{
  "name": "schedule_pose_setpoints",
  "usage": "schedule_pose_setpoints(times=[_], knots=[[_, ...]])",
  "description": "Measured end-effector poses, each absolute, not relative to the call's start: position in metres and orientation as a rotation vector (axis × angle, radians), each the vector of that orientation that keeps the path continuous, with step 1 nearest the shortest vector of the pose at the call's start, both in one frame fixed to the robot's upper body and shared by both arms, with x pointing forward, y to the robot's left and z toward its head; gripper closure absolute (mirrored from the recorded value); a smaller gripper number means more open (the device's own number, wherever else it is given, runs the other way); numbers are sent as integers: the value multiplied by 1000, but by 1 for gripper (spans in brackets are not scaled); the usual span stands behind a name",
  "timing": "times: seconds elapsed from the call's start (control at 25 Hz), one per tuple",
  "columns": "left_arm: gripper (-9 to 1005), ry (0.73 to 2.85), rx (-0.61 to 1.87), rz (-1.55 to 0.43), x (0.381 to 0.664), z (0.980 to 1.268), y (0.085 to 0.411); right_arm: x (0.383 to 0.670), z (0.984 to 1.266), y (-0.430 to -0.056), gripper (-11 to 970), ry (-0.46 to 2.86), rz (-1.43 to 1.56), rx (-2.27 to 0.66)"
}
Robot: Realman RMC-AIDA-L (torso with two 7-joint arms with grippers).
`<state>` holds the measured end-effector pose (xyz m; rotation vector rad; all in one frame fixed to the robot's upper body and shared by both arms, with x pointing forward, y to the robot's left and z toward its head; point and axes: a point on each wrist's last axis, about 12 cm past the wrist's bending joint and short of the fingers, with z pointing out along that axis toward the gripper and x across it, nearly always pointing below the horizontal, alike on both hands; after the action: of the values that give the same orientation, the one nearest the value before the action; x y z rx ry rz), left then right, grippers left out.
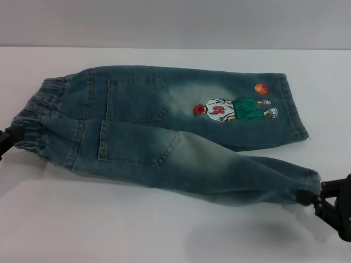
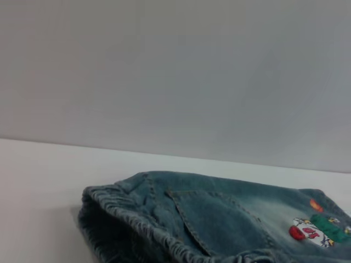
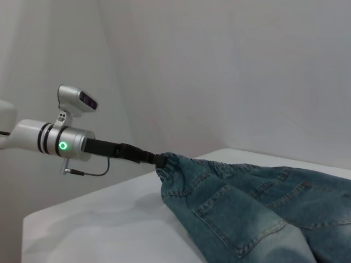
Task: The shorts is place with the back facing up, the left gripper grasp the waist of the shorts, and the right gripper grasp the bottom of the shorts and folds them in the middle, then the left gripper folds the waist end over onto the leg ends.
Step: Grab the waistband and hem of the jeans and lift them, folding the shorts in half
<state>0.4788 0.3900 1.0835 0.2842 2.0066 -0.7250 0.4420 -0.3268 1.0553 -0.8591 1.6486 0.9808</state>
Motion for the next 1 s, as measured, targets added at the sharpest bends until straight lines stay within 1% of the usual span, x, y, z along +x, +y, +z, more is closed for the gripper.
schedule_pose_setpoints(times=[0.36, 0.72, 1.0], knots=[[938, 1990, 308, -738, 465, 1081, 392, 433, 1056, -325, 959, 1614, 1014, -892], [936, 1968, 311, -762, 455, 1079, 393, 418, 1052, -327, 959, 1587, 1025, -900], [934, 1960, 311, -777, 450, 1080, 394, 417, 1050, -325, 959, 1600, 1041, -921]])
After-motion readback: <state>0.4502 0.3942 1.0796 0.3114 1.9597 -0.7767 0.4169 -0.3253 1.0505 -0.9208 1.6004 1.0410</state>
